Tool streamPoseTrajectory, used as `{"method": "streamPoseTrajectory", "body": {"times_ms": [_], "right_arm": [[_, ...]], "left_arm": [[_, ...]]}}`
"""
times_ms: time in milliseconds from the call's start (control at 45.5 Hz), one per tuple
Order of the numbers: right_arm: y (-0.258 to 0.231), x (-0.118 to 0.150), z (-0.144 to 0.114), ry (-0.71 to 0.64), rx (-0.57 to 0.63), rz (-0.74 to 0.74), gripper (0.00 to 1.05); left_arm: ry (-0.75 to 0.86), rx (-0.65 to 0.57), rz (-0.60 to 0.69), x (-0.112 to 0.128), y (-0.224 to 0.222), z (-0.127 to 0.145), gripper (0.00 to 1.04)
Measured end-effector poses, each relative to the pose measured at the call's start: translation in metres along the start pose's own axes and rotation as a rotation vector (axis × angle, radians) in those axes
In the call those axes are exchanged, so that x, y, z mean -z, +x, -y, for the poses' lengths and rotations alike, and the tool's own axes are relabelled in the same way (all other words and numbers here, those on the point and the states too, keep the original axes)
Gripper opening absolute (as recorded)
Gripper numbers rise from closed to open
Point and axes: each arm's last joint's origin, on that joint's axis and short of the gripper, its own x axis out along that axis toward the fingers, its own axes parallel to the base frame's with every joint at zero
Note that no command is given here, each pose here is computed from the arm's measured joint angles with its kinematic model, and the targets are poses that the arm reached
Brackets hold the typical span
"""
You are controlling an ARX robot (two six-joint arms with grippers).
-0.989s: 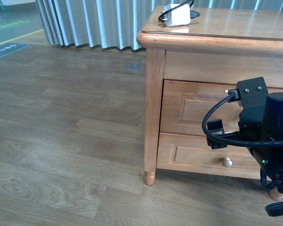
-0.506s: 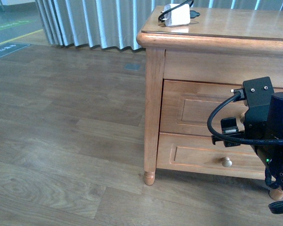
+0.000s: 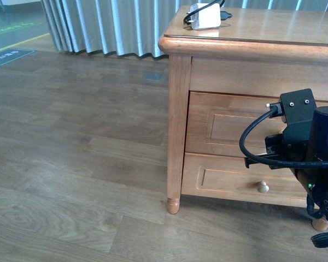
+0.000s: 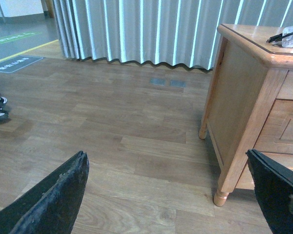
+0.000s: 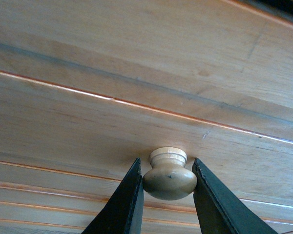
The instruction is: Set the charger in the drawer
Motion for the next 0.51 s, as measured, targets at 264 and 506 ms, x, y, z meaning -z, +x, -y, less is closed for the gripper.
{"method": "streamPoseTrajectory", "body": {"times_ms": [264, 506], "right_arm": [[0.0, 0.0, -0.0001, 0.0, 0.0, 0.0, 0.25], [-0.0018, 0.0012, 0.0, 0.002, -0.014, 0.006, 0.24]], "left_arm": [[0.0, 0.0, 0.0, 0.0, 0.0, 0.0, 0.99], [0.0, 0.0, 0.0, 0.0, 0.0, 0.0, 0.99]]}}
